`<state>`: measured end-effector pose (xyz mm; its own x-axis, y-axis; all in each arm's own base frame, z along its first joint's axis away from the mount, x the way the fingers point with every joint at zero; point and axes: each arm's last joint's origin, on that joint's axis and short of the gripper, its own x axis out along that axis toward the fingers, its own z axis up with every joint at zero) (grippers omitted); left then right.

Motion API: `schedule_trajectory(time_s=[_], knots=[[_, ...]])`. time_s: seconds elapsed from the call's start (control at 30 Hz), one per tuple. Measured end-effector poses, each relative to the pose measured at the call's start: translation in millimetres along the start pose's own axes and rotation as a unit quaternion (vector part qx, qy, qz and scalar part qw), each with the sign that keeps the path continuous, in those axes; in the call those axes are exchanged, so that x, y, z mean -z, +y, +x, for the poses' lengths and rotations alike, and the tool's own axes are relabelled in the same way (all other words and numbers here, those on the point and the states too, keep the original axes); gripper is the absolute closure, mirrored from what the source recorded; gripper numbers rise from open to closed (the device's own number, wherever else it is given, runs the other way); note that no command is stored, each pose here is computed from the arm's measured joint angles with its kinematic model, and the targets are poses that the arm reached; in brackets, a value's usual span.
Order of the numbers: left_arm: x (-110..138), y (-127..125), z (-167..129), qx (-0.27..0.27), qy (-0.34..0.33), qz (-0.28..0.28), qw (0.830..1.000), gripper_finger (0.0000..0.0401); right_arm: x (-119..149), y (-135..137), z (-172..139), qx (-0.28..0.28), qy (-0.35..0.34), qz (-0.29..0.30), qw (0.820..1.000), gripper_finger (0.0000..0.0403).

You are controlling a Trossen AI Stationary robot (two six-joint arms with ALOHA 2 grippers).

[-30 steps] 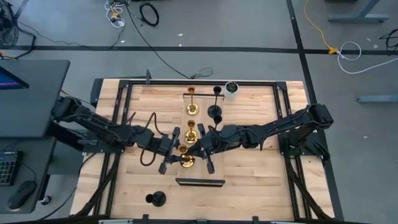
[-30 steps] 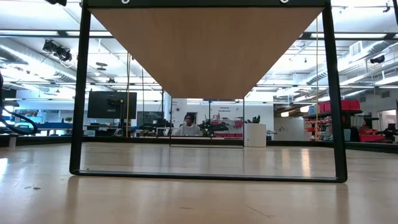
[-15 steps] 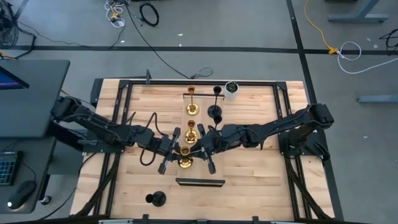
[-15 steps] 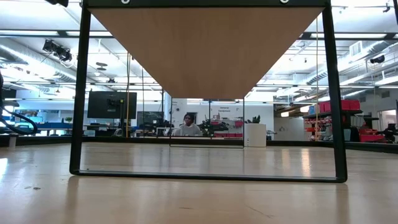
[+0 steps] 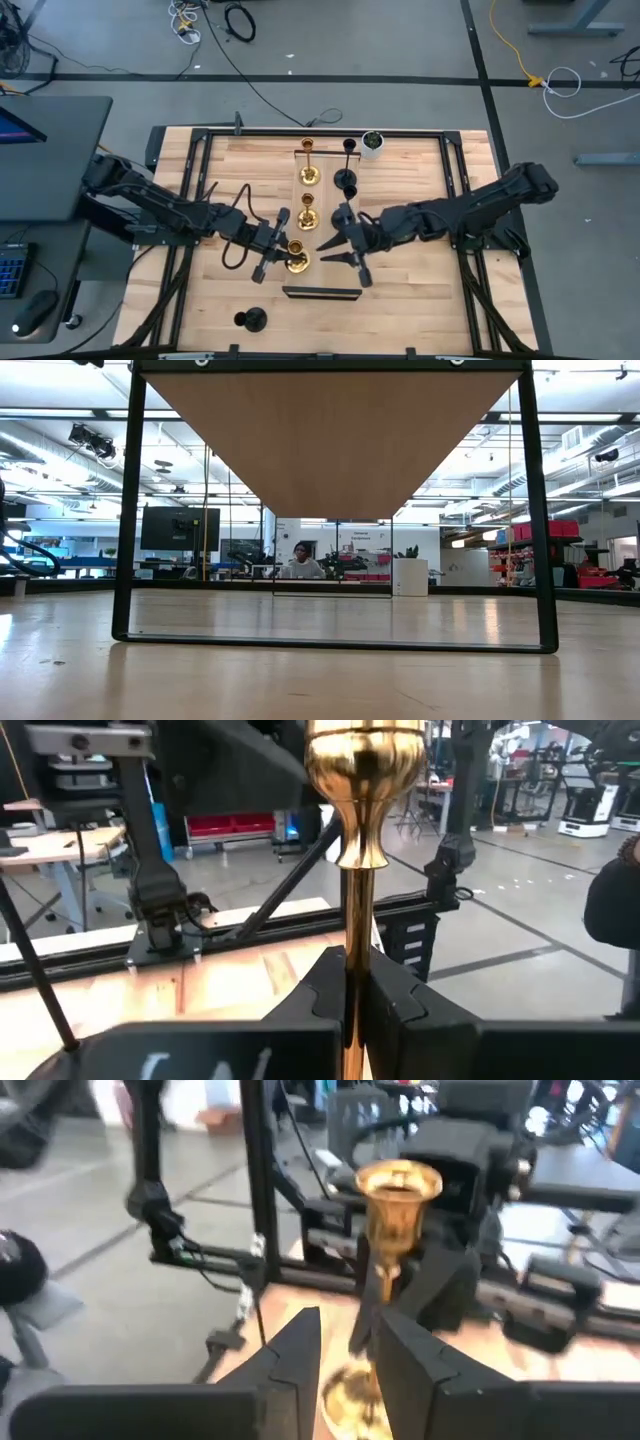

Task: Pick & Place candle stick holders
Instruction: Put the gold candle holder on the shelf

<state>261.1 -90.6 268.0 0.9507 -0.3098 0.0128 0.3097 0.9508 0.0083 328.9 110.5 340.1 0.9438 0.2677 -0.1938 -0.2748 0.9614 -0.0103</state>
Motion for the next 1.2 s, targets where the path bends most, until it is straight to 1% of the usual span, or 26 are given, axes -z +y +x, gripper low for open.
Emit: schedule_trajectory(time_s=[0.1,0.23,0.33,0.47,0.63,0.73,0.9,1.0,1.1,1.2], knots=[[2.8,0.1,2.3,-0.004,0.002,0.002,1.000,0.0389,1.7,5.0,-7.1,0.027,0.028,-0.005,0.999,0.0308],[8.3,3.6,7.9,-0.020,0.001,0.006,1.000,0.0389,-0.8,11.2,-18.8,0.054,0.044,-0.009,0.998,0.0308],[13.6,7.3,10.5,-0.030,0.012,0.003,0.999,0.0389,-1.0,16.7,-23.9,0.056,0.054,-0.006,0.997,0.0308],[11.9,10.0,10.2,-0.034,0.005,0.001,0.999,0.0389,1.1,21.4,-29.0,0.067,0.073,-0.002,0.995,0.0307],[11.2,8.9,11.3,-0.020,-0.003,-0.012,1.000,0.0389,8.0,25.2,-31.4,0.089,0.105,0.009,0.990,0.0307],[18.5,8.9,14.3,-0.020,0.013,-0.020,1.000,0.0389,9.5,27.6,-32.2,0.089,0.112,0.007,0.990,0.0307],[30.0,8.9,23.2,-0.020,0.014,-0.034,0.999,0.0389,11.0,30.8,-33.1,0.087,0.119,0.006,0.989,0.0307],[30.0,9.5,25.0,-0.018,0.002,-0.048,0.999,0.0389,12.6,31.5,-33.9,0.098,0.126,0.006,0.987,0.0307],[35.7,9.5,26.4,-0.018,0.019,-0.051,0.998,0.0389,15.9,31.2,-34.9,0.104,0.141,0.010,0.984,0.0307],[33.2,9.5,26.3,-0.018,0.010,-0.051,0.998,0.0389,17.0,30.6,-35.3,0.112,0.146,0.011,0.983,0.0307]])
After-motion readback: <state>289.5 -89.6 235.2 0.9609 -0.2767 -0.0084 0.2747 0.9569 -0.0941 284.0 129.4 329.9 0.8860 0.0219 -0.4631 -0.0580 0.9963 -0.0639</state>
